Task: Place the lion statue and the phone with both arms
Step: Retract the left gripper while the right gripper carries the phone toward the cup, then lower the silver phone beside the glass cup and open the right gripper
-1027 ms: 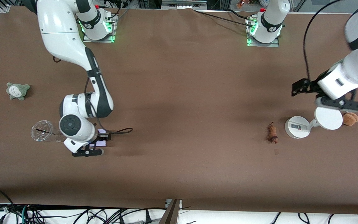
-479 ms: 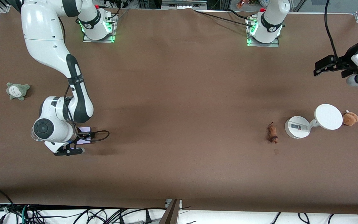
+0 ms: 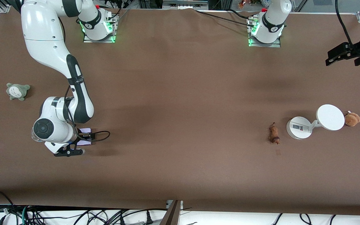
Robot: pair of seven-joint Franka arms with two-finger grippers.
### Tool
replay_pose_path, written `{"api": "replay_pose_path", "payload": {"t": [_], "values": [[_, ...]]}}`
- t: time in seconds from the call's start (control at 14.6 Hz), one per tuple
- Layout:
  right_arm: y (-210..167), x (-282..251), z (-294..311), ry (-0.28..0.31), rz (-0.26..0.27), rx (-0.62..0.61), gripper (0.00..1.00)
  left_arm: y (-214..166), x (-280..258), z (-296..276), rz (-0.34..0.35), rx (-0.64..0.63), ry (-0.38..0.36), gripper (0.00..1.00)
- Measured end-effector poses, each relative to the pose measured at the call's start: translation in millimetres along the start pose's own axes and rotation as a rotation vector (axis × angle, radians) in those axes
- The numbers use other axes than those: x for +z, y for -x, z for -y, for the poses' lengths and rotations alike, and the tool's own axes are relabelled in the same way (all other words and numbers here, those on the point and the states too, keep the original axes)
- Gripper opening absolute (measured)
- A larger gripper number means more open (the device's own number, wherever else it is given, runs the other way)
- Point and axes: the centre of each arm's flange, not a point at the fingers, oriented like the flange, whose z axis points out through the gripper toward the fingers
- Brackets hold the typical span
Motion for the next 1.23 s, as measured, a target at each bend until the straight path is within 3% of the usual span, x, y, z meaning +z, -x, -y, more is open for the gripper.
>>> {"api": "replay_pose_path", "payload": {"t": [0.62, 0.82, 1.1, 1.23], "values": [[1, 4, -19, -0.001, 0.001, -0.004, 0.83, -1, 14, 12, -0.026, -0.05, 0.004, 1.0], [-2, 0, -19, 0.001, -0.019, -0.007, 1.0, -8, 12, 12, -0.056, -0.056, 0.005, 1.0], [-14, -41, -17, -0.006, -0.073, -0.013, 1.0, -29, 29, 4, -0.039, -0.042, 0.011, 1.0], [-15, -78, -18, -0.022, -0.063, -0.014, 1.0, -35, 34, -3, -0.034, -0.031, 0.01, 1.0]]}}
